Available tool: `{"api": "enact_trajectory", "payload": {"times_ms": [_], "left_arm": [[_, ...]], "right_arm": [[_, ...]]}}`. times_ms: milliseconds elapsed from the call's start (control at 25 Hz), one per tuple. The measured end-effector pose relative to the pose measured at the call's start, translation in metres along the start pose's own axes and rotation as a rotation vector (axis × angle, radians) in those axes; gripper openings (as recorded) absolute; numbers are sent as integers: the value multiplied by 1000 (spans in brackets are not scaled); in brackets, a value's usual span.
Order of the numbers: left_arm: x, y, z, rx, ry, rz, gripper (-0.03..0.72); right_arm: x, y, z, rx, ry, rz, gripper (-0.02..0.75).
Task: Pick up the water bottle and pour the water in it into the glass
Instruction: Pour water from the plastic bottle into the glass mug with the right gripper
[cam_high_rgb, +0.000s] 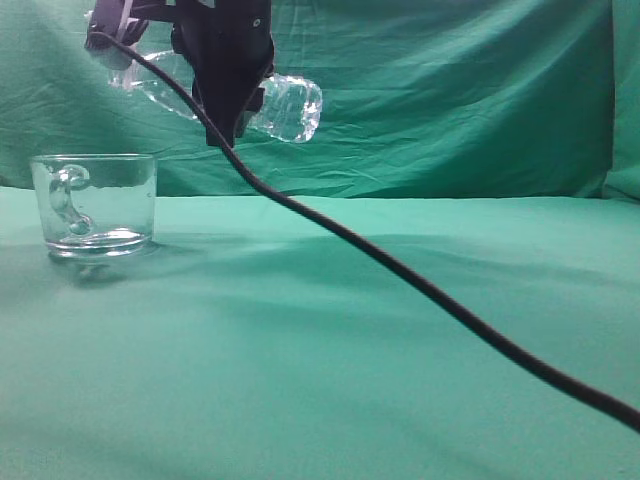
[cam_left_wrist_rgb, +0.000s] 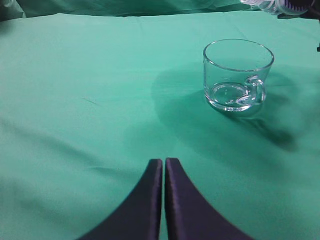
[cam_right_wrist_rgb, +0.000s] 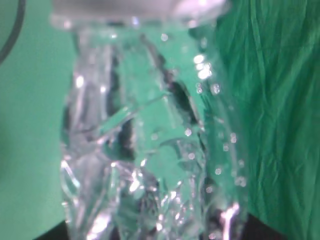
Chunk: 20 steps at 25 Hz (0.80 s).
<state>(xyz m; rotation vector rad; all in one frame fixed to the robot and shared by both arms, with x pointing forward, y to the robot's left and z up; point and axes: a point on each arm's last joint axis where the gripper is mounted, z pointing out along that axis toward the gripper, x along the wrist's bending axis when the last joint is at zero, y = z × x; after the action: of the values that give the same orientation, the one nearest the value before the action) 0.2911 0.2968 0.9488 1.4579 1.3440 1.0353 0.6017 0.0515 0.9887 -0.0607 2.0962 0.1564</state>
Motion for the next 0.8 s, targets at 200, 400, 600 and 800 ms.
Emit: {"api": "enact_trajectory", "payload": {"times_ms": [200,400,600,800], "left_arm": [[0,0,0,0,0,0,0],[0,0,0,0,0,0,0],[0,0,0,0,0,0,0],[0,0,0,0,0,0,0]], "right_arm": [[-5,0,0,-4,-55,-76,302],[-9,1,0,-9,-100,-136,302],[-10,2,0,-12,-111,-151,302],[-10,2,0,-12,-114,-155,302]]}}
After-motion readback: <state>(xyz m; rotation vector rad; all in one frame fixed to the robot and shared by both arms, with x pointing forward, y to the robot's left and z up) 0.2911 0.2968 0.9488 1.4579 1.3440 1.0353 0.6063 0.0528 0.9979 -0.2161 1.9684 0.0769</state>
